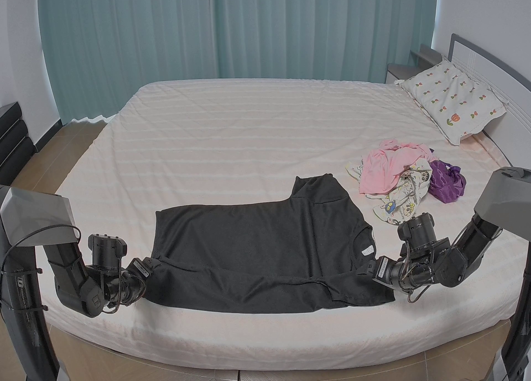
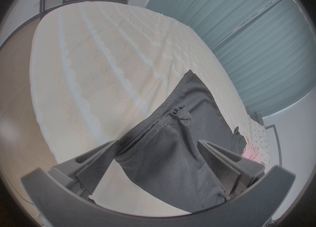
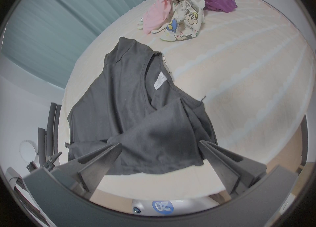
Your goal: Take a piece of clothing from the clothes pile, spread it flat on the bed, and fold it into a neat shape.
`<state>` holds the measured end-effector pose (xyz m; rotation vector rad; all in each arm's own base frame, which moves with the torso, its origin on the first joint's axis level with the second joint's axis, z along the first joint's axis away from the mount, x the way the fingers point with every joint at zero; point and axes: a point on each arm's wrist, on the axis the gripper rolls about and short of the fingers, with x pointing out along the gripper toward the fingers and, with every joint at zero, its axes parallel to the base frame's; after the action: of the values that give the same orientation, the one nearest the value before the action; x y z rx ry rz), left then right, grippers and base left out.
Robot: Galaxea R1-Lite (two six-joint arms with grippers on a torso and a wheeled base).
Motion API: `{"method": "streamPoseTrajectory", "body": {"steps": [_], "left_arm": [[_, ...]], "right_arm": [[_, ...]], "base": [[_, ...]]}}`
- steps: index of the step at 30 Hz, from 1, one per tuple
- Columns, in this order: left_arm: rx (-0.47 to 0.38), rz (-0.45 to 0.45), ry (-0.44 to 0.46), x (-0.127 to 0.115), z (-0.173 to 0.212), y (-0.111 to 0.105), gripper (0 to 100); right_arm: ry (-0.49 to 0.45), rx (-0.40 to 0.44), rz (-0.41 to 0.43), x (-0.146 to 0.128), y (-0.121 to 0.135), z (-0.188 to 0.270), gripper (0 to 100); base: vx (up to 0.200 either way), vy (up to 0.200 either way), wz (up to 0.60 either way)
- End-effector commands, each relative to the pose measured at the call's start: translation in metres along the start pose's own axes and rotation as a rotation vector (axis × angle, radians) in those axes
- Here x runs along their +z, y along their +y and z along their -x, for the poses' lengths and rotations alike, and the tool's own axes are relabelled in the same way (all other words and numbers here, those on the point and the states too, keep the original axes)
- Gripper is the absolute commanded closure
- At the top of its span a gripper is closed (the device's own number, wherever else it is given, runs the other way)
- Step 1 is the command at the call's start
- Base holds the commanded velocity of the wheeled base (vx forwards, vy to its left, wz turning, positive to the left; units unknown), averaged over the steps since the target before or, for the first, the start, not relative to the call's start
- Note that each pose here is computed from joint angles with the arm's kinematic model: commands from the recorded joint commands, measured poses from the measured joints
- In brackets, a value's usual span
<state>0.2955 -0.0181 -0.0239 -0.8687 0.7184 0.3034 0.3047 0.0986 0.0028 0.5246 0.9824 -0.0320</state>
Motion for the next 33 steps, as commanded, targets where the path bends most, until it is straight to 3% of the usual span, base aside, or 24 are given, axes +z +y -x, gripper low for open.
{"method": "streamPoseTrajectory", "body": {"steps": [1,5,14,23,29,33], "left_arm": [[0.0,0.0,-0.001,0.0,0.0,0.0,0],[0.0,0.002,-0.001,0.0,0.0,0.0,0],[-0.005,0.003,-0.005,0.001,-0.001,-0.001,0],[-0.017,0.01,-0.022,0.006,0.0,-0.004,0],[-0.078,0.006,-0.078,0.024,0.0,-0.02,0],[-0.086,-0.048,-0.084,0.034,-0.01,-0.032,0]], "right_arm": [[-0.007,-0.016,-0.037,0.008,-0.013,-0.023,0],[-0.066,0.034,-0.053,0.018,-0.016,-0.033,0],[-0.078,0.103,-0.059,0.025,-0.021,-0.042,0],[-0.13,0.134,-0.003,0.022,-0.03,-0.052,0],[-0.138,0.186,-0.006,0.023,-0.038,-0.047,0],[-0.146,0.196,-0.008,0.023,-0.041,-0.048,0]], "base": [[0.0,0.0,0.0],[0.0,0.0,0.0],[0.0,0.0,0.0],[0.0,0.0,0.0],[0.0,0.0,0.0],[0.0,0.0,0.0]]}}
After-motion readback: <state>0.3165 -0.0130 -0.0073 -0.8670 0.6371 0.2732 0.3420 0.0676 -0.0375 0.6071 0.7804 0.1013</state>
